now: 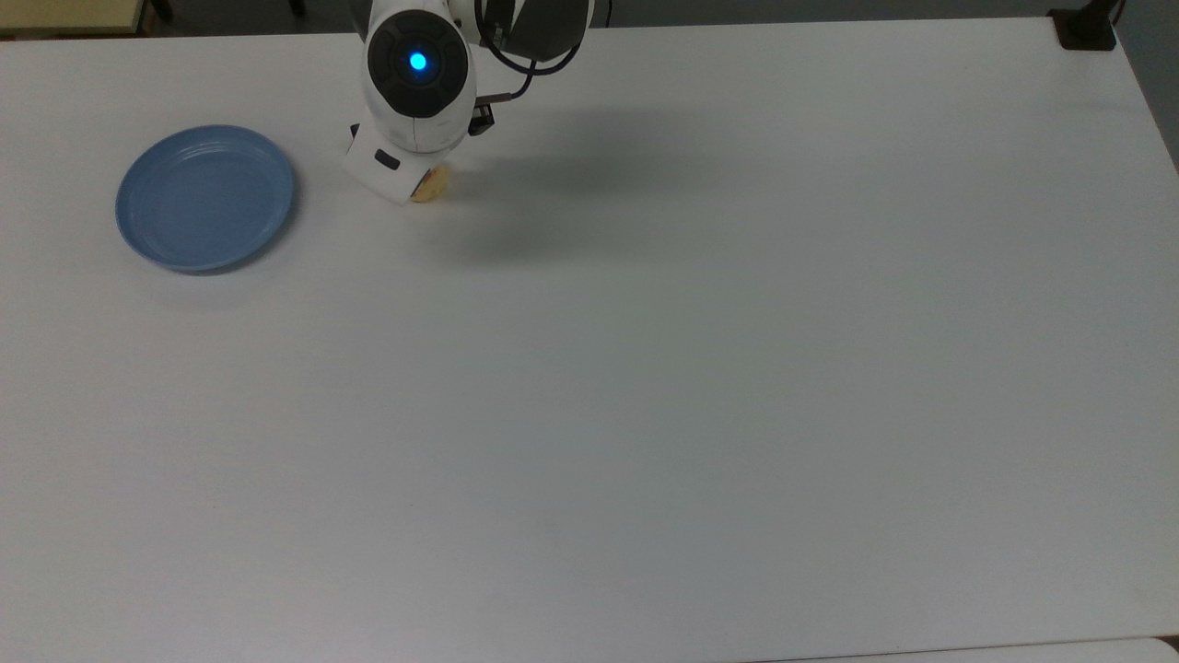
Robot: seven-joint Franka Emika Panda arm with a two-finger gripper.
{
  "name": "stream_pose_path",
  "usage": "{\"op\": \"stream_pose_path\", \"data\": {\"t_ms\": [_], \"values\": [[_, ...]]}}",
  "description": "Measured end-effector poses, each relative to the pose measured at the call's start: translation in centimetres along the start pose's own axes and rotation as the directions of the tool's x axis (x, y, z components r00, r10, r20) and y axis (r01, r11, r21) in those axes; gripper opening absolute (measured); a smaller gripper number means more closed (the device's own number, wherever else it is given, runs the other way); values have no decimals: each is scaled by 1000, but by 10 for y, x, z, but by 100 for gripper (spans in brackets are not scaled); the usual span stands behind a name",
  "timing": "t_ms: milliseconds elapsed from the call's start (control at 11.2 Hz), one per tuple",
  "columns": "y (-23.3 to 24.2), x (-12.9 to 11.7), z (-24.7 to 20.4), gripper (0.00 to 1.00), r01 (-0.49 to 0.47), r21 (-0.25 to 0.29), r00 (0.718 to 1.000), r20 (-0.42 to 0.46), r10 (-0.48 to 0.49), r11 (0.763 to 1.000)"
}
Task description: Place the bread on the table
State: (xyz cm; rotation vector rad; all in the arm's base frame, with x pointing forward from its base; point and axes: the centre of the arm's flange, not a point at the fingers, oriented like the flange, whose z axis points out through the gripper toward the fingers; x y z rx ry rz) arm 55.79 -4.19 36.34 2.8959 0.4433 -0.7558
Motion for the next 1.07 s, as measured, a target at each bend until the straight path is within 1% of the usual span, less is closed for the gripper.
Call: {"op": "stream_pose_path", "data": {"t_ms": [89,179,268,358,447,626,715,805,894,1073], "values": [[0,-1,-11,78,-33,13,999,-30,33,999],[0,-3,-28,91,-73,30,995,-69,75,997],[1,-8,-50,100,-128,48,984,-120,133,991],[8,-17,-75,100,-193,69,964,-173,202,979],[22,-31,-100,100,-251,100,937,-226,268,963],[62,-71,-143,100,-319,183,872,-327,364,930],[77,-90,-156,100,-339,204,848,-357,392,918],[85,-104,-162,100,-350,216,833,-373,408,911],[88,-110,-165,100,-352,223,827,-381,414,909],[87,-110,-165,100,-351,231,825,-382,416,907]]}}
